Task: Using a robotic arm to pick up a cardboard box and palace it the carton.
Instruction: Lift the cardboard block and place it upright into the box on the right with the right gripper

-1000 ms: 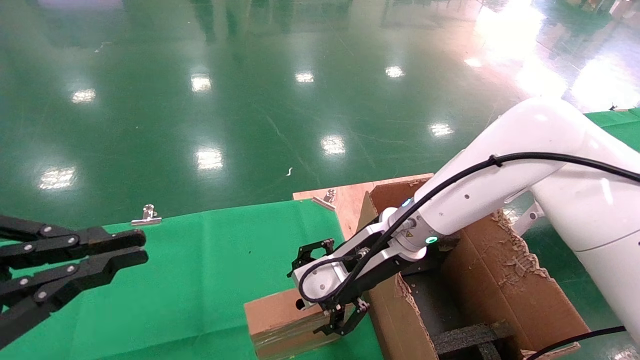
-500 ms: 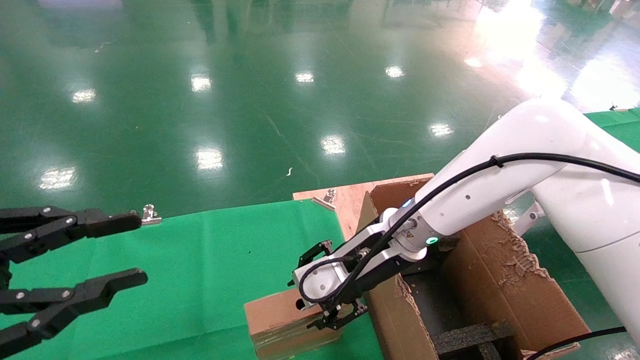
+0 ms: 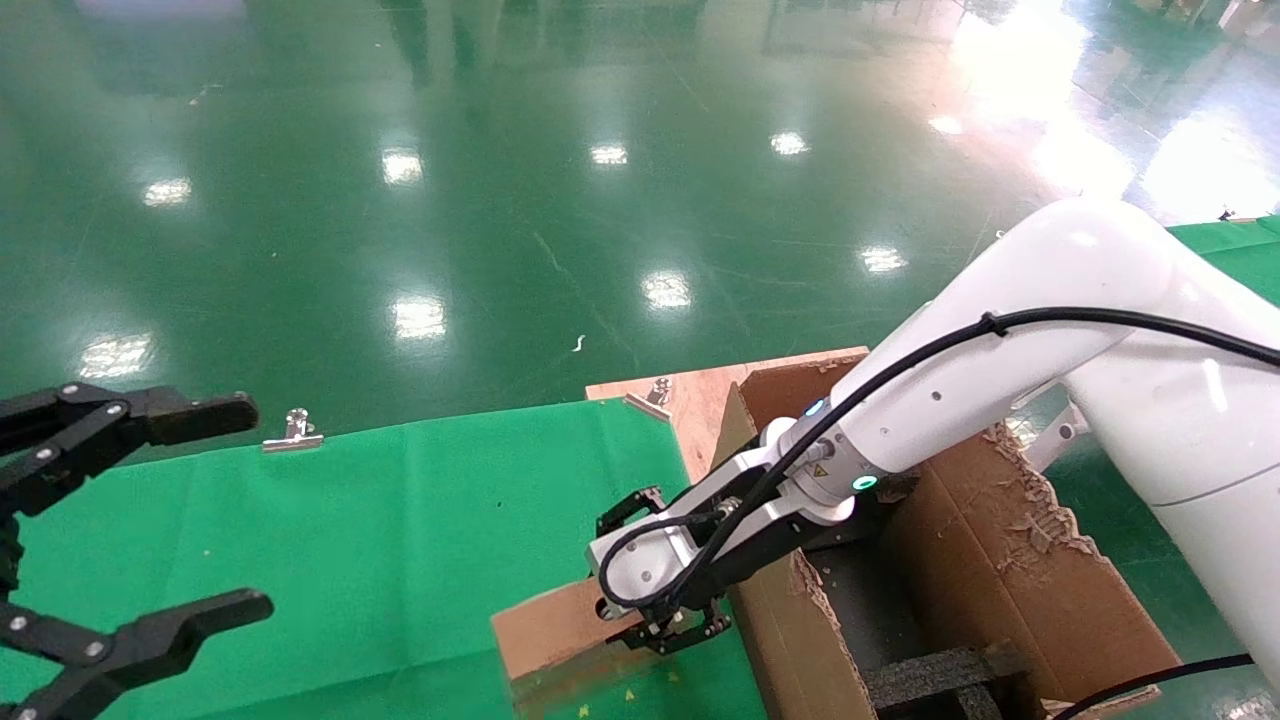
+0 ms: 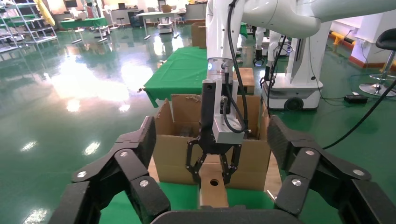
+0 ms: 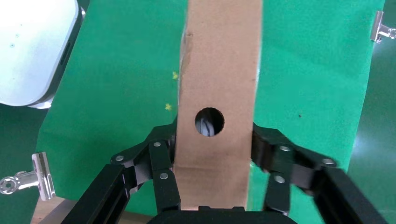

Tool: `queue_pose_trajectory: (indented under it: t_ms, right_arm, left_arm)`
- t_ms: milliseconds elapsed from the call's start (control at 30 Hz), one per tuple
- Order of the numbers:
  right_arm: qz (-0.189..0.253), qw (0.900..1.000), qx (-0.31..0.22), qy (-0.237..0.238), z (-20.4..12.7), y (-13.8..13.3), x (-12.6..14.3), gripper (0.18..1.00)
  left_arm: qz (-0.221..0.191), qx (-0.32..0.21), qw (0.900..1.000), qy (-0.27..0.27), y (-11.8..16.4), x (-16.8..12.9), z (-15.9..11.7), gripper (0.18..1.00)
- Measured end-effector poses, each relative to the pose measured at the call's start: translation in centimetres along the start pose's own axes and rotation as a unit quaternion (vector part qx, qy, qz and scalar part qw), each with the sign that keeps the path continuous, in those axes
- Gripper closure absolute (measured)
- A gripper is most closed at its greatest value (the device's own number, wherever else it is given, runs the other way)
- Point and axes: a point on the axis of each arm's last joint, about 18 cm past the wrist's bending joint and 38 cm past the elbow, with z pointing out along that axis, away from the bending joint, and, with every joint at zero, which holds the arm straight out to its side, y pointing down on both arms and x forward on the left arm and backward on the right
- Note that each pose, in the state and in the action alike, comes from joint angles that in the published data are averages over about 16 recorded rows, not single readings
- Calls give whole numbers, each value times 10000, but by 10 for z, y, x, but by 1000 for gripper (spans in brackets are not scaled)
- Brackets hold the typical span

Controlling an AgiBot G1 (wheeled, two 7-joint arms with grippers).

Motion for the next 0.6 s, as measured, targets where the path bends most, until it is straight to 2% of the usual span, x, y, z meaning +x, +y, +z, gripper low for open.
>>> queue_pose_trajectory:
  t_ms: [233, 367, 600]
  right_arm:
    - [11, 9996, 87, 270, -31, -4, 19, 767]
    - [-68, 9986, 131, 511, -61, -9, 36, 800]
    - [-296, 9947, 159, 975, -120, -21, 64, 838]
  left_arm:
    - [0, 0, 10000, 0, 0, 0, 0, 290]
    - [0, 0, 10000, 0, 0, 0, 0, 238]
    - [0, 0, 10000, 0, 0, 0, 0, 196]
